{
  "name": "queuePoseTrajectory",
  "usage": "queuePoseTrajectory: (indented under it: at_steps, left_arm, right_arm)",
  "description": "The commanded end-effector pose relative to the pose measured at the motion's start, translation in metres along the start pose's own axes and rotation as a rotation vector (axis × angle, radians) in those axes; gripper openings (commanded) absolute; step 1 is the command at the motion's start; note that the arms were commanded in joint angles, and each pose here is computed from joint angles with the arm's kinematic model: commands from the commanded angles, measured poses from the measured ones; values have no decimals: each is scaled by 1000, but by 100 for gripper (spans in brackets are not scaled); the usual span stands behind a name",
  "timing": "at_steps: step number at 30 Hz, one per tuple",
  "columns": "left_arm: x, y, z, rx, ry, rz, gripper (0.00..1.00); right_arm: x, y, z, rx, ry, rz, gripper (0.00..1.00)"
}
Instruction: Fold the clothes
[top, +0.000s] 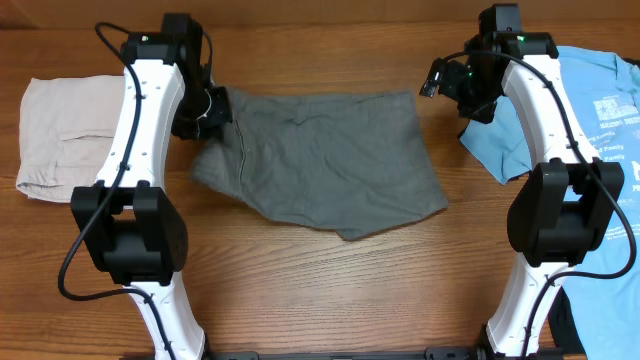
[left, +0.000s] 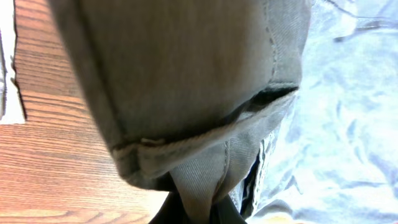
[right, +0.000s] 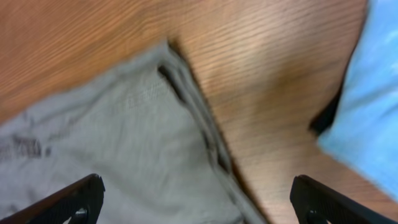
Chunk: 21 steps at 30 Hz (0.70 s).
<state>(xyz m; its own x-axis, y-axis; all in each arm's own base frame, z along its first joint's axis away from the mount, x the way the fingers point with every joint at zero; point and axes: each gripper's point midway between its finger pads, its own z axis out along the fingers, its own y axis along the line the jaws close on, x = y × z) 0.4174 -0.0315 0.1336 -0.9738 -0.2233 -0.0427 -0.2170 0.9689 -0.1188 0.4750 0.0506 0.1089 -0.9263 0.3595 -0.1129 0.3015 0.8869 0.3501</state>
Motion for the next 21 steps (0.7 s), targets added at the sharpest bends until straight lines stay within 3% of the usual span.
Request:
queuePoseTrajectory:
  at_steps: [1, 2, 3, 4, 10, 21]
  left_arm:
    - [-8, -6, -15, 6, -44, 12, 4]
    - [-9, -6, -17, 7, -48, 12, 4]
    - [-9, -6, -17, 7, -50, 12, 4]
    - [-10, -7, -18, 8, -53, 13, 4]
    - [-10, -8, -19, 15, -51, 13, 4]
    - [-8, -7, -19, 13, -43, 12, 5]
  right_arm:
    - [31, 39, -5, -215, 149, 12, 79]
    - [46, 49, -7, -270, 209, -17, 36]
    - [56, 54, -8, -282, 248, -21, 8]
    - [68, 56, -8, -270, 291, -16, 4]
    - [143, 91, 19, -181, 455, -134, 4]
    - [236, 127, 77, -135, 561, -254, 4]
